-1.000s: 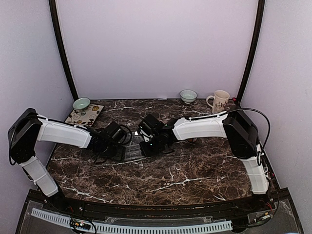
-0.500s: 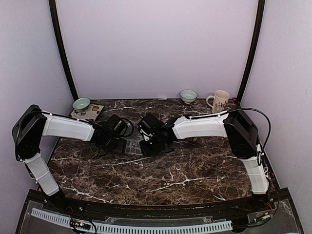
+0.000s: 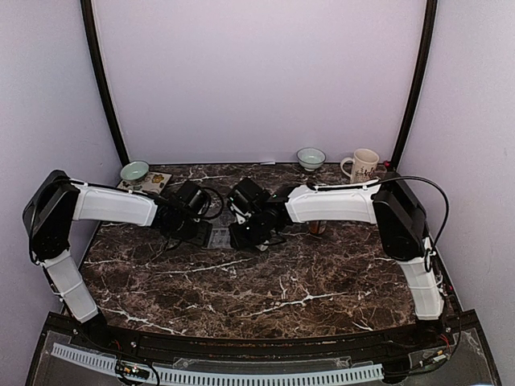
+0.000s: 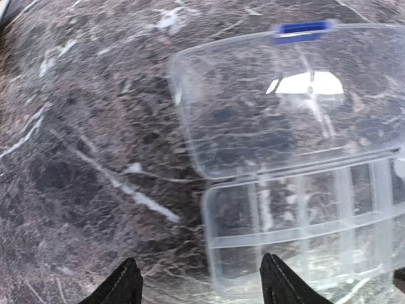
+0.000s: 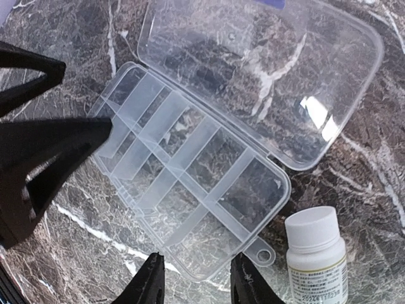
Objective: Sort the pills into containers
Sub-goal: Adjust the pill container at the center of the board, then pick up the pill bottle from the center of the board.
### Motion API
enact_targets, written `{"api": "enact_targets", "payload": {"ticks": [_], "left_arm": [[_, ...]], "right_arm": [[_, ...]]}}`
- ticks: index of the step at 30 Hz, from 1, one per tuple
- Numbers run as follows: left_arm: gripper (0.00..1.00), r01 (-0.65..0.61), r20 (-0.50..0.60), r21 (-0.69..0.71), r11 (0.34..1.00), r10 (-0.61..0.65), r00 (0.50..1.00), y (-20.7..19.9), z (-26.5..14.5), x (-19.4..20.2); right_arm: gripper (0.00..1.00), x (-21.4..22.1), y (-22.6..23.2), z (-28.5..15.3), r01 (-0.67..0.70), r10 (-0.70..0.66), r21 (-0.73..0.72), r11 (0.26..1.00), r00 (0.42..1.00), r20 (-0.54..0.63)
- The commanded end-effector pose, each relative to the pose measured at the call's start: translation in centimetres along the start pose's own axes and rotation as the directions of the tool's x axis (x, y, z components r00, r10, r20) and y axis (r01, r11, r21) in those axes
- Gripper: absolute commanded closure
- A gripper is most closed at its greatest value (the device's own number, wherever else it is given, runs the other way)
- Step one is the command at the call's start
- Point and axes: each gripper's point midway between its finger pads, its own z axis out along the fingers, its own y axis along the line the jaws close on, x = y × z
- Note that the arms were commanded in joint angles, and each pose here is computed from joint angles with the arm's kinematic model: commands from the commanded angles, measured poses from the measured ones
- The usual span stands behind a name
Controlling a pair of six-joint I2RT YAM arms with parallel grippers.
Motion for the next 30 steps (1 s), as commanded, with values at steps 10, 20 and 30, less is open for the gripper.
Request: {"api": "enact_targets", "payload": {"ticks": [10, 20, 30], "left_arm": [[0.34, -0.009, 0.049, 0.045, 0.999, 0.007, 0.999, -1.0, -1.0, -2.2], [0.33, 0.059, 0.09, 0.0, 0.998, -0.059, 0.994, 0.8, -3.2, -3.5], [0.3, 0.241, 0.075, 0.02, 0.97, -0.242, 0.967, 3.8, -3.4, -1.4]], "right_arm": [[0.62, -2.0, 0.9, -2.3, 0.011, -0.008, -0.039, 0.999, 0.996, 0.093], [0.51, -3.9, -1.5, -5.6, 0.094, -0.114, 0.111, 0.989, 0.975, 0.191], [0.43, -3.6, -3.6, -5.5, 0.19, -0.223, 0.185, 0.964, 0.959, 0.173]]}}
